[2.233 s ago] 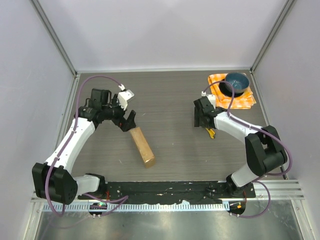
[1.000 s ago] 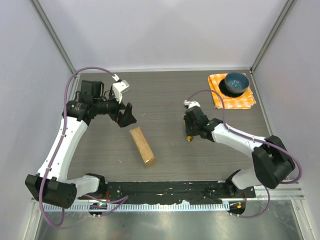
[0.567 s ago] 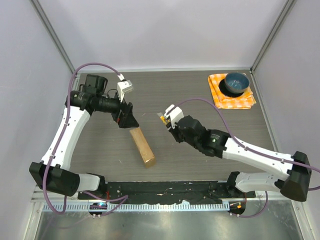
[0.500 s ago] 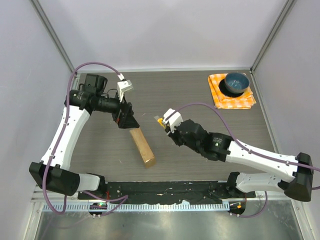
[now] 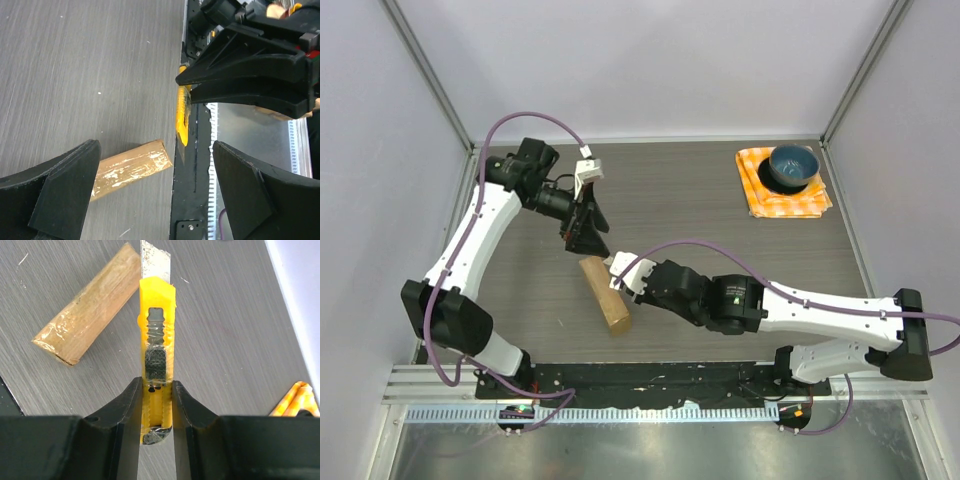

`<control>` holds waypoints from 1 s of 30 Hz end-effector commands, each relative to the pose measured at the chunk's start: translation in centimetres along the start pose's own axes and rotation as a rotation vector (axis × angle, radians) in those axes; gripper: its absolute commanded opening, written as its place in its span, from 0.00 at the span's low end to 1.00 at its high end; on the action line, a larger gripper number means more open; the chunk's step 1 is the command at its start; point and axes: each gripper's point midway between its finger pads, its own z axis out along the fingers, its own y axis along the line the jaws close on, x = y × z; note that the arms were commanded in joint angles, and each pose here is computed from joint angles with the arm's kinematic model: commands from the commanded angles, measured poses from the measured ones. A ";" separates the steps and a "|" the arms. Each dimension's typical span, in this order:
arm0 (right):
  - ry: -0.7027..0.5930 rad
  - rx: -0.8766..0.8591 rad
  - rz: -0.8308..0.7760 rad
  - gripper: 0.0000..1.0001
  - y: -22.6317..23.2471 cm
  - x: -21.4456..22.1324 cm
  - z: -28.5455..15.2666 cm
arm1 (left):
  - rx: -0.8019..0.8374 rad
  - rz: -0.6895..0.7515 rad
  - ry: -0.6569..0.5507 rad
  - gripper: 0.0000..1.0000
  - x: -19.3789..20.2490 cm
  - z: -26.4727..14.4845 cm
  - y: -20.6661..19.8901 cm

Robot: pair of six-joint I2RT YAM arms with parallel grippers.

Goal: Unpack the express box
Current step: Pick up the knife from the center of the board.

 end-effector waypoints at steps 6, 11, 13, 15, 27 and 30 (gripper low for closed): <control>-0.028 0.014 -0.107 0.01 -1.5 -3.9 -1.5 | 0.130 -0.103 0.148 0.96 3.7 -0.2 -7.0; -0.011 0.023 -0.155 0.01 -1.5 -4.3 -1.5 | 0.147 -0.086 0.185 0.96 4.4 0.2 -8.0; -0.005 0.035 -0.174 0.01 -1.7 -4.4 -1.6 | 0.148 -0.082 0.191 0.97 4.6 0.2 -8.2; -0.002 0.049 -0.189 0.01 -2.1 -4.5 -1.8 | 0.141 -0.075 0.208 0.96 5.1 0.2 -8.1; -0.009 0.089 -0.272 0.01 -2.2 -6.2 -2.0 | 0.160 -0.072 0.290 0.82 6.1 1.1 -8.9; -0.010 0.097 -0.295 0.01 -1.9 -6.5 -2.2 | 0.161 -0.069 0.288 0.75 5.9 1.1 -8.9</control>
